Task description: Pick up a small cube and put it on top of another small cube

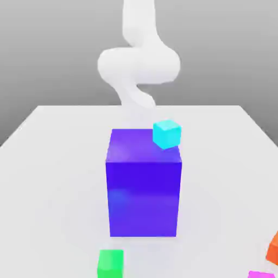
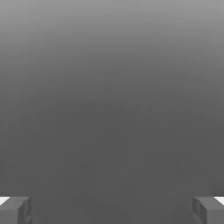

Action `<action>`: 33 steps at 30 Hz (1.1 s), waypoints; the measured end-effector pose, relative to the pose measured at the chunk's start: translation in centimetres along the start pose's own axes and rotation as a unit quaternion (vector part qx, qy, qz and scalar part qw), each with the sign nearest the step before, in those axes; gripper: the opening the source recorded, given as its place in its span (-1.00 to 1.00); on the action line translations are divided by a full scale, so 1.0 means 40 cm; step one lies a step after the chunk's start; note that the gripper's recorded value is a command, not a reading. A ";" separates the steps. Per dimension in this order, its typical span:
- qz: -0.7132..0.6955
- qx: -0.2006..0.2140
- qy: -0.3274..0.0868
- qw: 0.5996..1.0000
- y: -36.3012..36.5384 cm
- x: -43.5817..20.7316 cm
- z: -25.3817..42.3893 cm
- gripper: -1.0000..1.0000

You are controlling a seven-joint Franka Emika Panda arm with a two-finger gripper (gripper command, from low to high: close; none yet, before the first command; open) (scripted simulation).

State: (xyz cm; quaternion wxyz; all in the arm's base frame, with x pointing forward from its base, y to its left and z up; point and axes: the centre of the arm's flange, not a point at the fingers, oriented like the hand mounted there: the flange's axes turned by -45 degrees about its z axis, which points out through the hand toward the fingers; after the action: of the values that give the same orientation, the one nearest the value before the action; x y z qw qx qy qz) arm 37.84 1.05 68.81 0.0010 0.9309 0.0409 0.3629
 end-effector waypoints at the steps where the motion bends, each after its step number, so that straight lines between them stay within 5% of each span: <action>1: -0.020 0.006 -0.012 1.000 -0.012 0.008 0.042 0.00; 16: -0.296 0.109 -0.159 0.936 -0.259 -0.051 0.641 0.00; 33: -0.563 0.231 -0.274 0.744 -0.576 -0.504 1.206 0.00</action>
State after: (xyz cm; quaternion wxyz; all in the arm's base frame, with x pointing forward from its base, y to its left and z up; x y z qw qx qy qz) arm 53.94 23.80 18.93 0.0010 0.7695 0.6386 0.0048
